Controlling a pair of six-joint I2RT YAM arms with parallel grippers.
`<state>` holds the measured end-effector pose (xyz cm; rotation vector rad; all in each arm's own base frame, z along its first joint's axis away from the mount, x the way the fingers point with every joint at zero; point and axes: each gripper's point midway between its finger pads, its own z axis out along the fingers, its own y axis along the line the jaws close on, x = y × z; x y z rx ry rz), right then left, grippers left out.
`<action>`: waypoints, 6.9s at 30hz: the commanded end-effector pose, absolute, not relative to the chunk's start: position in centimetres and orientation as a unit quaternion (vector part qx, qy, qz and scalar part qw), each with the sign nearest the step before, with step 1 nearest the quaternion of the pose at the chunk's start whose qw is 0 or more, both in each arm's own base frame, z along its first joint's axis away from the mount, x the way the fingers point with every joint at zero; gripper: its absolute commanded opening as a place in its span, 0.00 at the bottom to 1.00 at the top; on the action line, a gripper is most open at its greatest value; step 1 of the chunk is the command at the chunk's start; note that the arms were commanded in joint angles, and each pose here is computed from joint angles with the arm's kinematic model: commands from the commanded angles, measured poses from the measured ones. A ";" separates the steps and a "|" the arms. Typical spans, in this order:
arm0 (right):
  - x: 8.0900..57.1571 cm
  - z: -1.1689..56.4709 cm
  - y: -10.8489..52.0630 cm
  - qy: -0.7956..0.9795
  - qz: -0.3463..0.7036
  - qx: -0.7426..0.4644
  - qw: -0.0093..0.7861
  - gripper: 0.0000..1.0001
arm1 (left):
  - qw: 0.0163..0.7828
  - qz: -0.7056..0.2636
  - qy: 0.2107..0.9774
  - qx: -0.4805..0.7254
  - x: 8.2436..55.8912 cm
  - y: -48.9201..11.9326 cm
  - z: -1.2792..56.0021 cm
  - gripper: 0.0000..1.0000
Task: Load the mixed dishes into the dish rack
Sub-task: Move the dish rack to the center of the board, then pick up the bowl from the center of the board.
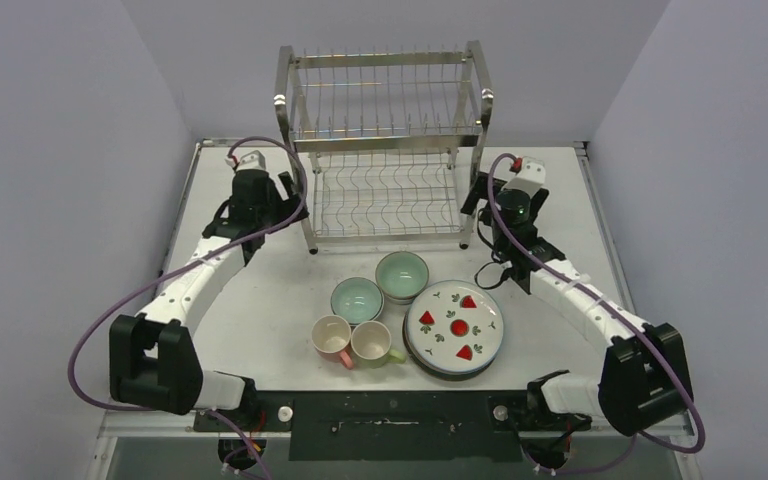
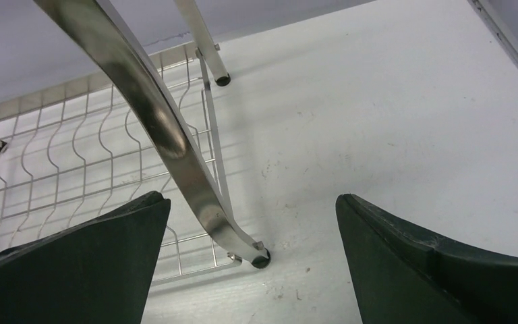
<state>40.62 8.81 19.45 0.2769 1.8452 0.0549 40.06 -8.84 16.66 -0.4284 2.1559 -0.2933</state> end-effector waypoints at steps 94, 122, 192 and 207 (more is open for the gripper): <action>31.3 14.2 23.2 0.904 0.081 -0.036 0.418 0.00 | 0.388 -0.250 0.887 0.015 27.0 -13.2 20.6 0.95; 24.3 28.6 26.7 0.819 0.134 -0.110 0.547 0.00 | 0.356 -0.370 0.856 0.057 25.4 -22.7 25.2 0.71; 22.5 32.4 26.8 0.791 0.120 -0.107 0.591 0.00 | 0.320 -0.412 0.848 0.089 22.5 -26.0 24.8 0.00; 22.1 31.9 26.5 0.794 0.122 -0.116 0.584 0.15 | 0.356 -0.415 0.831 0.104 22.1 -25.2 26.6 0.00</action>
